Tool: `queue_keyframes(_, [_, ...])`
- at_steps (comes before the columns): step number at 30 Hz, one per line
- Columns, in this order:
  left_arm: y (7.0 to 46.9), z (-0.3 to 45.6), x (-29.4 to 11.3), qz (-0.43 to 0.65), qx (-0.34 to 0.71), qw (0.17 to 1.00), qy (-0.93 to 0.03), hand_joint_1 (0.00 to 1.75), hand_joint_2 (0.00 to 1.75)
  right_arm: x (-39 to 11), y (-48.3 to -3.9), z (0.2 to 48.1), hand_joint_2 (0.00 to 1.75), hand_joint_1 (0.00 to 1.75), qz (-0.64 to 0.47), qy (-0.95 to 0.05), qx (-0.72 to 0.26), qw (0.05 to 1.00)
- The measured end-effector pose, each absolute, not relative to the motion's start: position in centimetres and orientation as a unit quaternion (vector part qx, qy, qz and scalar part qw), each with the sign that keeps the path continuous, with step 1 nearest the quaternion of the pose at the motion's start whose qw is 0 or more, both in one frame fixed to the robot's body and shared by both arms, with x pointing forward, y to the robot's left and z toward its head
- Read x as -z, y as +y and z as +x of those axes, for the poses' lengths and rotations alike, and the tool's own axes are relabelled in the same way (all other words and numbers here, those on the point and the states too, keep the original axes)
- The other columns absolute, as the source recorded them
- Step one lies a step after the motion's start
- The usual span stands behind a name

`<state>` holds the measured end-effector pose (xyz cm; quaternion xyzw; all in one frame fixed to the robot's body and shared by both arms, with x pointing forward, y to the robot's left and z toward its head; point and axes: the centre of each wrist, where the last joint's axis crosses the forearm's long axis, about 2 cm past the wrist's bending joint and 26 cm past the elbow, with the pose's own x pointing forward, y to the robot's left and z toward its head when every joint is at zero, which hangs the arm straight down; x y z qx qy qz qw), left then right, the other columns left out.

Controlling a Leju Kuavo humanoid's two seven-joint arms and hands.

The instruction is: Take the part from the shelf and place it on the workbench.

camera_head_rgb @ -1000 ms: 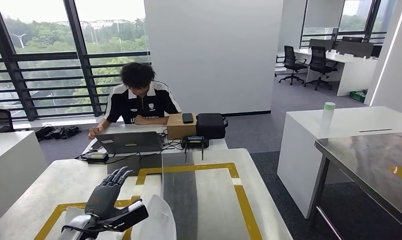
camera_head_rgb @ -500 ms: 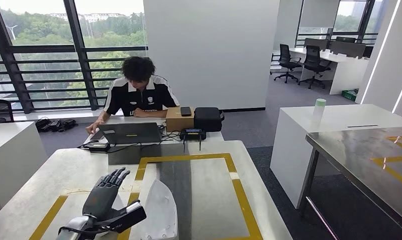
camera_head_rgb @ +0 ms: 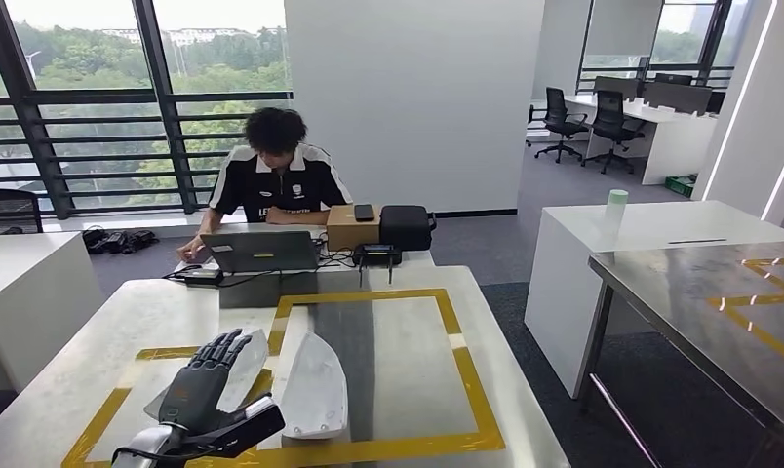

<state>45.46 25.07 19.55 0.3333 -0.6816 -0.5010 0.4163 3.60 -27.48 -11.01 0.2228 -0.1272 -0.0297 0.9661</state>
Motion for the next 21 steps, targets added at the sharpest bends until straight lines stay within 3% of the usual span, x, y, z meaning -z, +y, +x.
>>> queue_keyframes(21, [25.59, 45.63, -20.09, 0.342, 0.497, 0.412, -0.683, 0.0, 0.0, 11.0, -27.64, 3.79, 0.0, 0.0, 0.22, -0.128, 0.027, 0.967])
